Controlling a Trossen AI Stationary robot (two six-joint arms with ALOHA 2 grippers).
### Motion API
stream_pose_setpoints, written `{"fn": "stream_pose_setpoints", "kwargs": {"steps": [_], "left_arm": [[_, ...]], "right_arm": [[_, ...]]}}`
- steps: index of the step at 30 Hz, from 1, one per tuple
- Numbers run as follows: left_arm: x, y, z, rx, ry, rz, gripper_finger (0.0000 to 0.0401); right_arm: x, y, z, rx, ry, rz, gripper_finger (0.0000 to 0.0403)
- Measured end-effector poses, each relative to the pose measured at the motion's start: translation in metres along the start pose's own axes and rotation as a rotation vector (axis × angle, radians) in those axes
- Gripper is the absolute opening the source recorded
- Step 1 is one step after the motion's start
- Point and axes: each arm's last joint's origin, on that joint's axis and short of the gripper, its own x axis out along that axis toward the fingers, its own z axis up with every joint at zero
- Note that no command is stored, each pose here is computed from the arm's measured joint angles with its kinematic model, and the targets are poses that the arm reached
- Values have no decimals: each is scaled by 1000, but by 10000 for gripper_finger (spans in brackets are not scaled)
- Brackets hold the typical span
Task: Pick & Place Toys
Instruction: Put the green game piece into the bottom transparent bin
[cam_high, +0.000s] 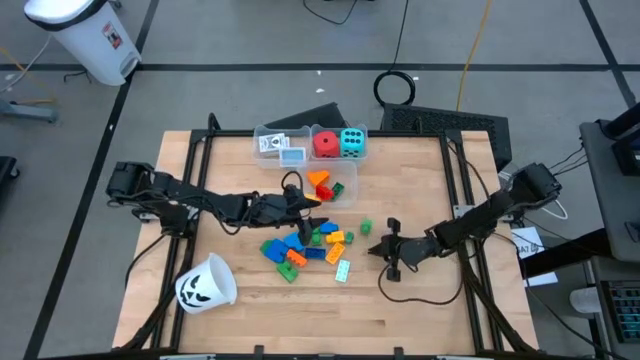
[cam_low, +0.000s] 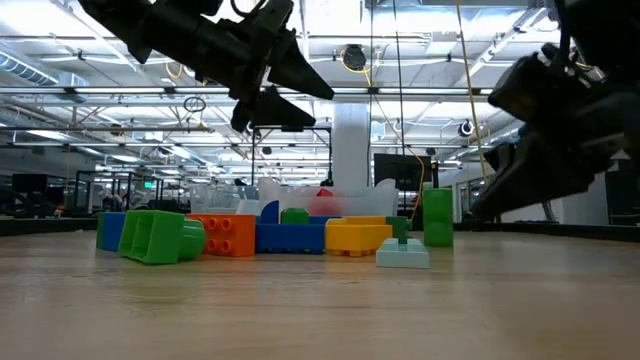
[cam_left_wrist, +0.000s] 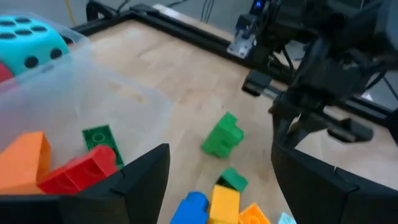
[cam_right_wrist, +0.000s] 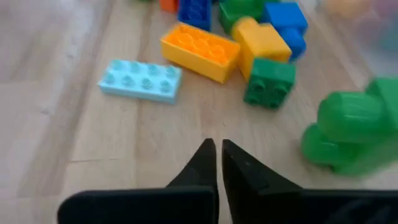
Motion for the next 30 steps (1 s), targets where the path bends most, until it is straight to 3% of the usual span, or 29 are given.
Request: {"fn": "stream_pose_setpoints", "kwargs": {"steps": [4, 10, 14, 23, 30], "left_arm": [[0, 0, 0, 1, 5, -4, 289], [0, 0, -1, 2, 11, -9, 279], [0, 0, -1, 14, 18, -9, 274], [0, 0, -2, 16, 21, -8, 274], [0, 1, -1, 19, 19, -5, 276]], "right_arm": [[-9, -3, 6, 3, -19, -34, 27], [-29, -15, 12, -10, -44, -221, 80], [-35, -26, 2, -13, -101, -340, 136], [-22, -49, -19, 72, -148, -147, 275], [-6, -54, -24, 85, -171, -176, 306]]}}
